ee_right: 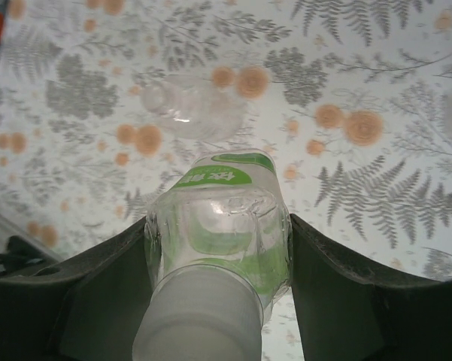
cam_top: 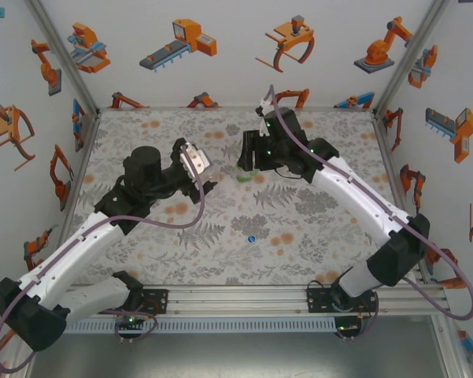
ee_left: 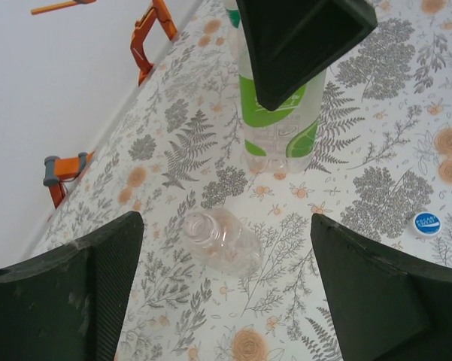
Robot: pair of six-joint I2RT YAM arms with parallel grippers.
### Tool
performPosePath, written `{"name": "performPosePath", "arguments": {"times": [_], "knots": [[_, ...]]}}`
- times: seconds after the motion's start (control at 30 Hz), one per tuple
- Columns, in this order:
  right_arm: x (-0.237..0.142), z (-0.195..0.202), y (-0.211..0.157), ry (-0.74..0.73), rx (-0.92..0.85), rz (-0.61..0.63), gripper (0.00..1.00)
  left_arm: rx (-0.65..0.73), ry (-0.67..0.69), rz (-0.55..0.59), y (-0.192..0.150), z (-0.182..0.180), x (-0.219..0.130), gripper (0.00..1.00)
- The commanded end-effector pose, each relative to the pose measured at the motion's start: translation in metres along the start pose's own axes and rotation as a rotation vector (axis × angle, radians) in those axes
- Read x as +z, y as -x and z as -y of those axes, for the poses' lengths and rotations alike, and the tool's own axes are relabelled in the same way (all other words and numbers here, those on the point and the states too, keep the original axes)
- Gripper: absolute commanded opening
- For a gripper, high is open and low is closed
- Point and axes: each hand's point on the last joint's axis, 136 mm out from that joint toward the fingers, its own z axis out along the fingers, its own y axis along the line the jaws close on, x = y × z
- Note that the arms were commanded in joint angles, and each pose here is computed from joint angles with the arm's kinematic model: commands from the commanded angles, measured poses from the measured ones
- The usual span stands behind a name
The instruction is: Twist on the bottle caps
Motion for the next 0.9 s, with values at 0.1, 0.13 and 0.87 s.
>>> {"name": "performPosePath", "arguments": {"times": [0.1,0.13,0.87], "knots": [[0.027,0.035,0.006,-0.131,-0.058,-0.049,0.38,-0.150,0.122,-0.046,0.002,-0.035,0.002,0.84],[0.033,0.038,0.006,-0.140,-0.059,-0.056,0.38,-0.173,0.134,-0.056,0.002,-0.039,0.002,0.84],[0.139,0.113,0.000,-0.288,-0.048,-0.165,0.41,-0.271,0.086,-0.035,0.001,-0.044,0.005,0.82]]}}
